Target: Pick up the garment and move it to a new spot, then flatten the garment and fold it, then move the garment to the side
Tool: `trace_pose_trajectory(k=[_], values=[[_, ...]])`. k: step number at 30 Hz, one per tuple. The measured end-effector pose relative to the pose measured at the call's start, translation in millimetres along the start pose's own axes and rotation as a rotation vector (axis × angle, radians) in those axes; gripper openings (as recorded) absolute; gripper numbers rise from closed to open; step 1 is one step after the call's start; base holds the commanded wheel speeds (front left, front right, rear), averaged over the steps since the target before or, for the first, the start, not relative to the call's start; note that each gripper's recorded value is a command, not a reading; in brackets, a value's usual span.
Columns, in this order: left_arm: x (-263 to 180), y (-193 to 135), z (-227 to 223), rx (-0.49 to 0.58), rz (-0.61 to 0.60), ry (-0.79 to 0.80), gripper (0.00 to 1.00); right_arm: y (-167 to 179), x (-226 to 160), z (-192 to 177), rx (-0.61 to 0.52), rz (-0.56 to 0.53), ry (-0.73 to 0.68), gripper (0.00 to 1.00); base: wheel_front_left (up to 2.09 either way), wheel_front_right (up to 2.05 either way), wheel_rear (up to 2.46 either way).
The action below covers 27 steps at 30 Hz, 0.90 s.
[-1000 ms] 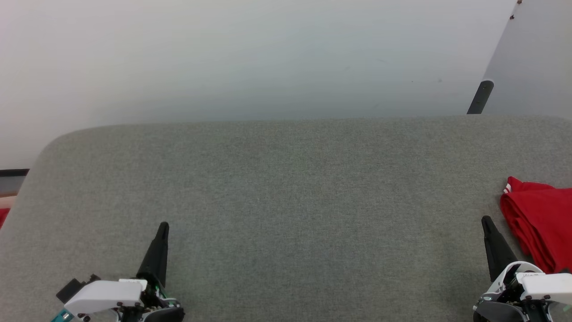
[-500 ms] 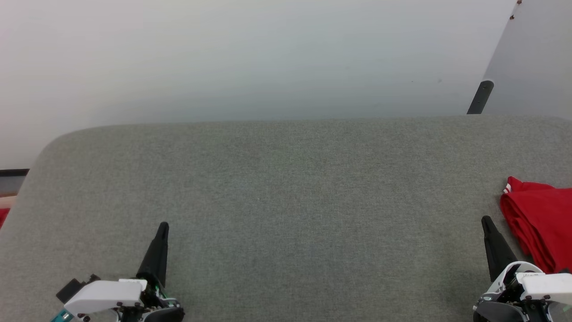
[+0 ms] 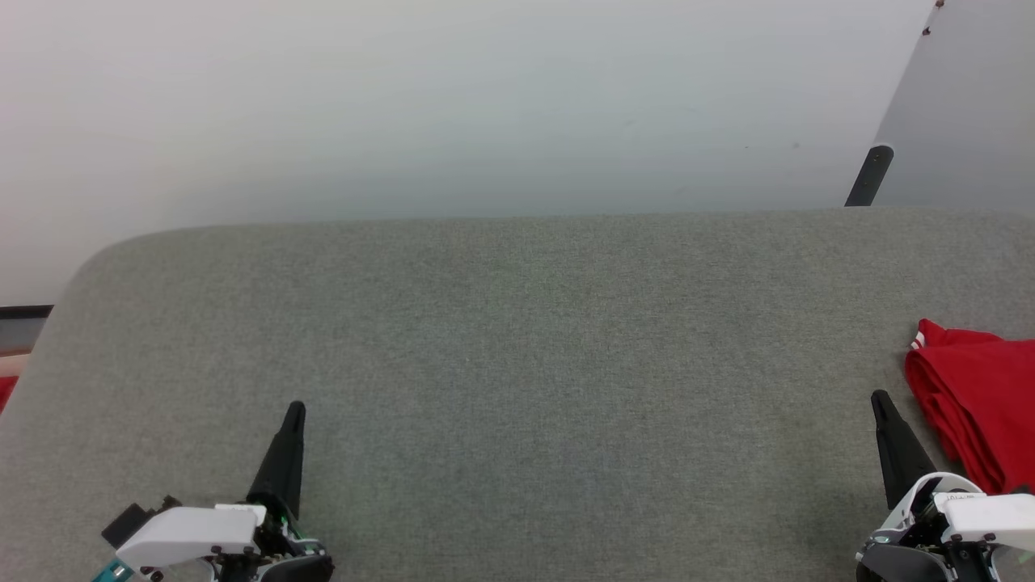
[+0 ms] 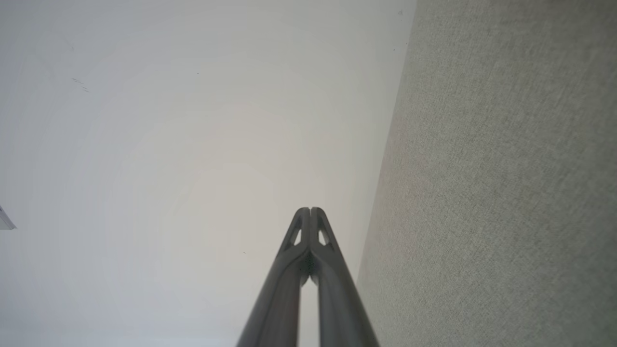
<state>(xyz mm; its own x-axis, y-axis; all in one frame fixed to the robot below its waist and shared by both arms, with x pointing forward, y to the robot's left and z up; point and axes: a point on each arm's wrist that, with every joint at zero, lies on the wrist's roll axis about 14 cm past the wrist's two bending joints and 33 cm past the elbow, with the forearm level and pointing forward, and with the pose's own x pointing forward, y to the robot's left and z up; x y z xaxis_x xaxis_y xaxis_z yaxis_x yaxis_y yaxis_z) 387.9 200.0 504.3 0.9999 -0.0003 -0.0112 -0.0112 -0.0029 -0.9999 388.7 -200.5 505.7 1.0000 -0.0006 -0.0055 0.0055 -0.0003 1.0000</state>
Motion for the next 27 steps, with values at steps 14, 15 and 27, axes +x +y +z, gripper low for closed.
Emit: trace_pose_trajectory(k=[14, 15, 27], values=[[0.0, 0.1, 0.1, 0.0, 0.0, 0.0, 0.0, -0.1, 0.0, 0.0, 0.0, 0.0, 0.0, 0.0, 0.0, 0.0, 0.0], [0.0, 0.1, 0.0, 0.0, 0.0, 0.0, 0.0, -0.1, 0.0, 0.0, 0.0, 0.0, 0.0, 0.0, 0.0, 0.0, 0.0], [0.0, 0.0, 0.0, 0.0, 0.0, 0.0, 0.0, 0.0, 0.0, -0.1, 0.0, 0.0, 0.0, 0.0, 0.0, 0.0, 0.0]])
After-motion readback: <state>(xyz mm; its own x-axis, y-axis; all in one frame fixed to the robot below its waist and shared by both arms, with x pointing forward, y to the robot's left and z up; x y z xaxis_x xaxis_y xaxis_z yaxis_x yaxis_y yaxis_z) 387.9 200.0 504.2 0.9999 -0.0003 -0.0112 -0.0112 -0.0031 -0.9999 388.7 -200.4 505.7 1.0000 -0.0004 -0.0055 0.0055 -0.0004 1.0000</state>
